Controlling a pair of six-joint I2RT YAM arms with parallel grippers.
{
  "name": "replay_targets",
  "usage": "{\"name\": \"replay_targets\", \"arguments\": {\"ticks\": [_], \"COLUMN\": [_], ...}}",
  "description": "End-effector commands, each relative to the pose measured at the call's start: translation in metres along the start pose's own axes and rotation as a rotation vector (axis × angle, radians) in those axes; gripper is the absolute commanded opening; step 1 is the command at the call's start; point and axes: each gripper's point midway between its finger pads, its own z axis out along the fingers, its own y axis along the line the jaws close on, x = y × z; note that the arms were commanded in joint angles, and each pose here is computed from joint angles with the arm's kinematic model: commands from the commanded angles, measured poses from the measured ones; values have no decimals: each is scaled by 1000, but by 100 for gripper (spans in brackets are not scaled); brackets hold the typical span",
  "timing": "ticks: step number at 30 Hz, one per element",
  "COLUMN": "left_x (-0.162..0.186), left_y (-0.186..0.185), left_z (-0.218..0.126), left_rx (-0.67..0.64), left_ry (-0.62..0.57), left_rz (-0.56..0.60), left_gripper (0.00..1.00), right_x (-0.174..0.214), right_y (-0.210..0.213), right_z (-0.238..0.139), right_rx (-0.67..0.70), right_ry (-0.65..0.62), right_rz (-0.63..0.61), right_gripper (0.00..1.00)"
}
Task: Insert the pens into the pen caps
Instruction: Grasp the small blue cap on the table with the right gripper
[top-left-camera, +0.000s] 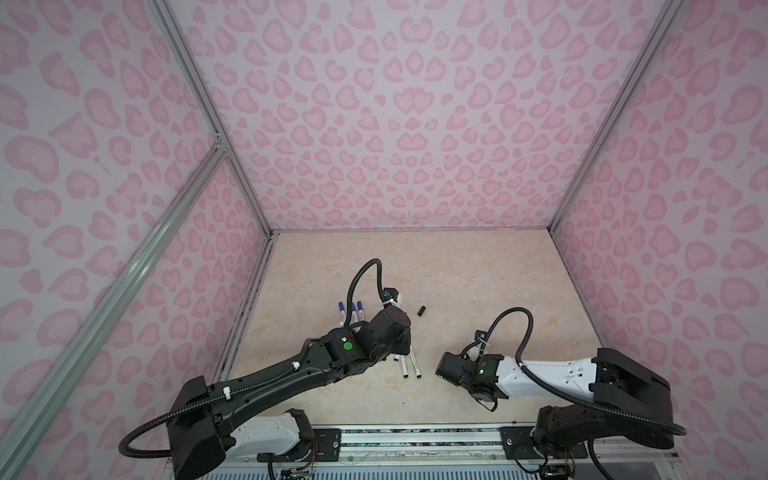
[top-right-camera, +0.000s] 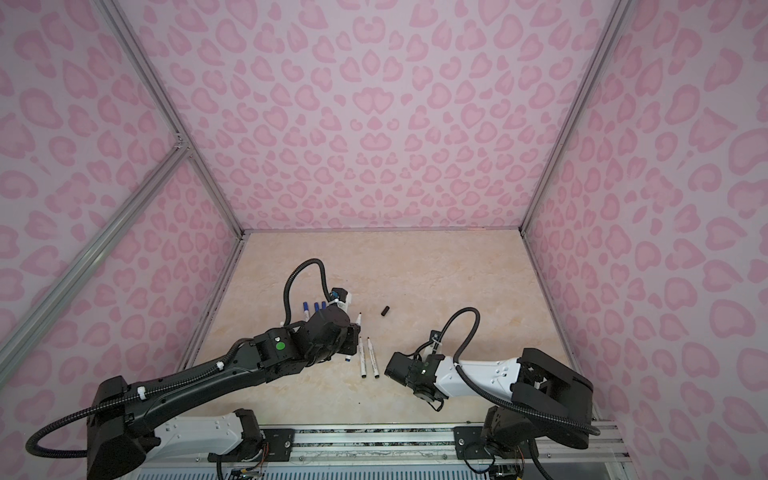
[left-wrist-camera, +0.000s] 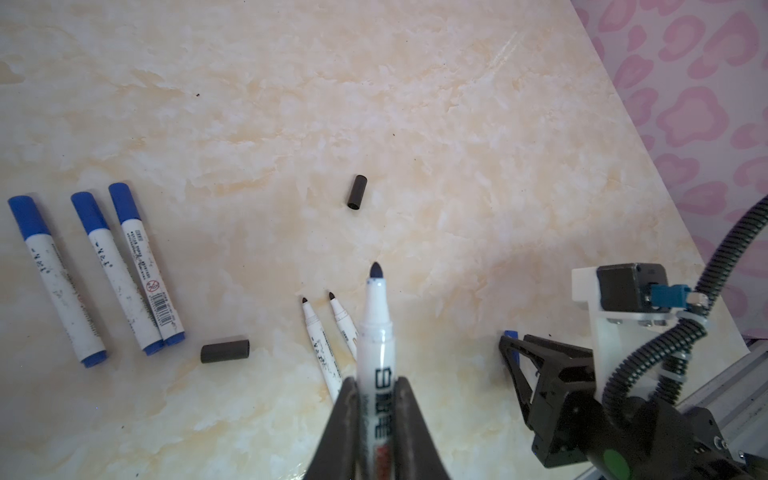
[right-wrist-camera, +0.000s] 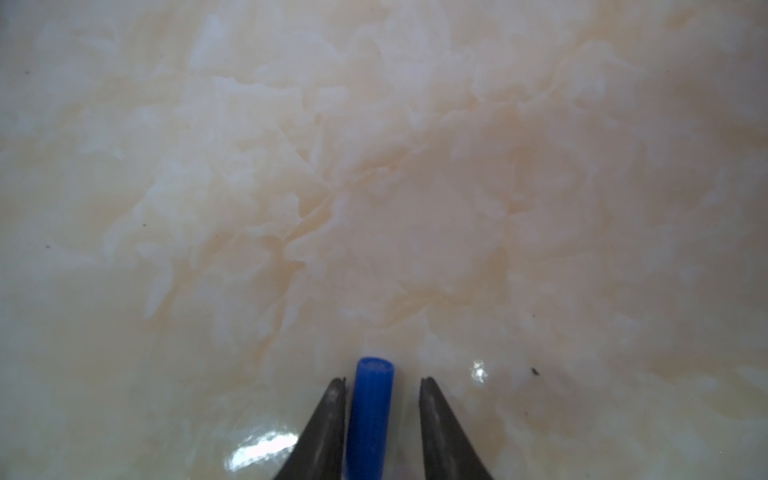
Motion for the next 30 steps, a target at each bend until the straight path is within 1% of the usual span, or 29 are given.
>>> {"name": "replay_targets", "arguments": {"ticks": [1, 9, 17, 22, 30], "left_x": [-2, -3, -2, -3, -2], "left_y": [2, 4, 4, 4, 5], "left_z": [-1, -1, -2, -1, 0], "left_rx": [-12, -19, -17, -20, -28], "left_ry": [-12, -17, -16, -17, -14], "left_rz": [-3, -2, -1, 6, 7], "left_gripper": [3, 3, 3, 3, 3], "right_x": [0, 2, 6, 11, 9], "right_y": [2, 1, -5, -3, -6], "right_z": [3, 3, 6, 4, 1], "right_rx": [-6, -26, -21, -54, -57], "right_ry": [-6, -2, 11, 40, 37], "right_rz": [13, 34, 41, 46, 42], "right_gripper": [33, 26, 26, 26, 27]}}
